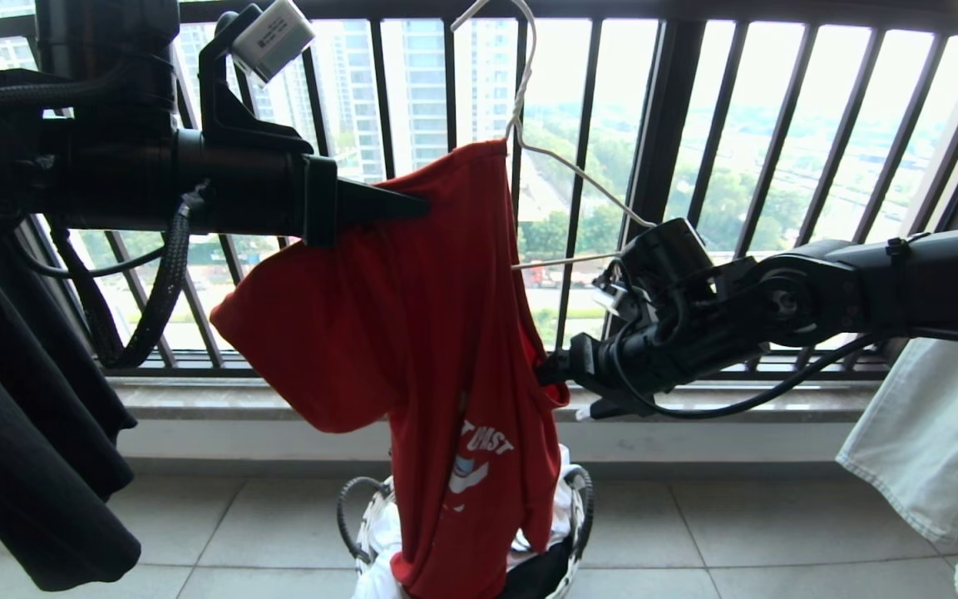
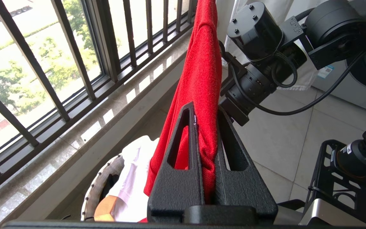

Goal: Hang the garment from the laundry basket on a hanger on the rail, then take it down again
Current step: Hang the clothes on the clothes rack

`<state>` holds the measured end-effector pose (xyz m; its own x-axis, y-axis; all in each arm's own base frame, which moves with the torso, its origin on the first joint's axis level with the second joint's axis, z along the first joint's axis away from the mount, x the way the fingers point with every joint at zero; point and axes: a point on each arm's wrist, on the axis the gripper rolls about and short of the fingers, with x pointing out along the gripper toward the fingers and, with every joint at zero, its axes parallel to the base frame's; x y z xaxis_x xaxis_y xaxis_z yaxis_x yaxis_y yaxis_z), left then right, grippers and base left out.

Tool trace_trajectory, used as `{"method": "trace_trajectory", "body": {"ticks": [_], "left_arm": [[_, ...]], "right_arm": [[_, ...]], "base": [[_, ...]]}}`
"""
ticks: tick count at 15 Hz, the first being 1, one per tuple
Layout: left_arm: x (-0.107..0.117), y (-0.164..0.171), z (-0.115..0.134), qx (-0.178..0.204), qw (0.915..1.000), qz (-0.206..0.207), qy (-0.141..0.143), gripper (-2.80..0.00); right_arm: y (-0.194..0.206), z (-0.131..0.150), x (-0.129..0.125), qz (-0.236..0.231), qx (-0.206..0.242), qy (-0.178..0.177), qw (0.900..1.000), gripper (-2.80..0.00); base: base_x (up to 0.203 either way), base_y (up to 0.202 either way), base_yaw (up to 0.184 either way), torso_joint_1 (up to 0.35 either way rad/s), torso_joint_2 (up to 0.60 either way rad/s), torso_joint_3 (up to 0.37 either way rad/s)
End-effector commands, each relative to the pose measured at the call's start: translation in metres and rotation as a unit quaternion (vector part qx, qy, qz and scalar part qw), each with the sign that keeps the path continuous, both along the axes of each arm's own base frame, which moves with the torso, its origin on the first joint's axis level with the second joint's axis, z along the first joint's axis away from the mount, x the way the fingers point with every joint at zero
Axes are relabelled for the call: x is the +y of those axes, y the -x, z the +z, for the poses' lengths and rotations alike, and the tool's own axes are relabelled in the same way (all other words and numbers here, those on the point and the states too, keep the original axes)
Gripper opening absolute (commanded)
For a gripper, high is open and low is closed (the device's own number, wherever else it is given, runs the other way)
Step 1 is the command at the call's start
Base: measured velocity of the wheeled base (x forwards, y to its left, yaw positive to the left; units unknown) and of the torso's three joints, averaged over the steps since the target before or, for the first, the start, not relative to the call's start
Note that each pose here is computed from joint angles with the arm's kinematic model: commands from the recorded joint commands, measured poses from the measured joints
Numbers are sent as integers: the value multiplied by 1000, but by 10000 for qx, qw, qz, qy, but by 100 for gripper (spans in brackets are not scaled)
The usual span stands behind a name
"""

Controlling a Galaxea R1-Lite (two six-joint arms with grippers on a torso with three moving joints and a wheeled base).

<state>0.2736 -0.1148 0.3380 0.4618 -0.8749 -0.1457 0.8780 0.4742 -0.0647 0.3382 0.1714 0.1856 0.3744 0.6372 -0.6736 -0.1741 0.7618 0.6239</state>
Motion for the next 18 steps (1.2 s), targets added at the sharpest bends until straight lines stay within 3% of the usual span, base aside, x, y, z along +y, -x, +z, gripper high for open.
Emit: {"method": "trace_trajectory", "body": {"ticks": [1, 2, 3, 9, 18], "left_arm": [[0, 1, 1, -5, 10000, -14, 7, -280], [0, 1, 1, -5, 10000, -14, 7, -280], [0, 1, 1, -5, 10000, -14, 7, -280], [0, -1, 0, 9, 10000, -14, 1, -280], [-1, 4, -1, 24, 10000, -85, -4, -280]], "right_arm": [[-4, -8, 3, -3, 107, 25, 9999, 0], [-4, -9, 3, -3, 110, 35, 9999, 0], [-4, -9, 3, -2, 110, 35, 9999, -280], [-7, -4, -4, -118, 47, 30, 9999, -280], [-29, 37, -79, -1106, -464, -128, 9927, -280]], "base": [[0, 0, 0, 0, 0, 0], [0, 0, 0, 0, 0, 0], [0, 0, 0, 0, 0, 0], [0, 0, 0, 0, 0, 0], [0, 0, 0, 0, 0, 0]]}}
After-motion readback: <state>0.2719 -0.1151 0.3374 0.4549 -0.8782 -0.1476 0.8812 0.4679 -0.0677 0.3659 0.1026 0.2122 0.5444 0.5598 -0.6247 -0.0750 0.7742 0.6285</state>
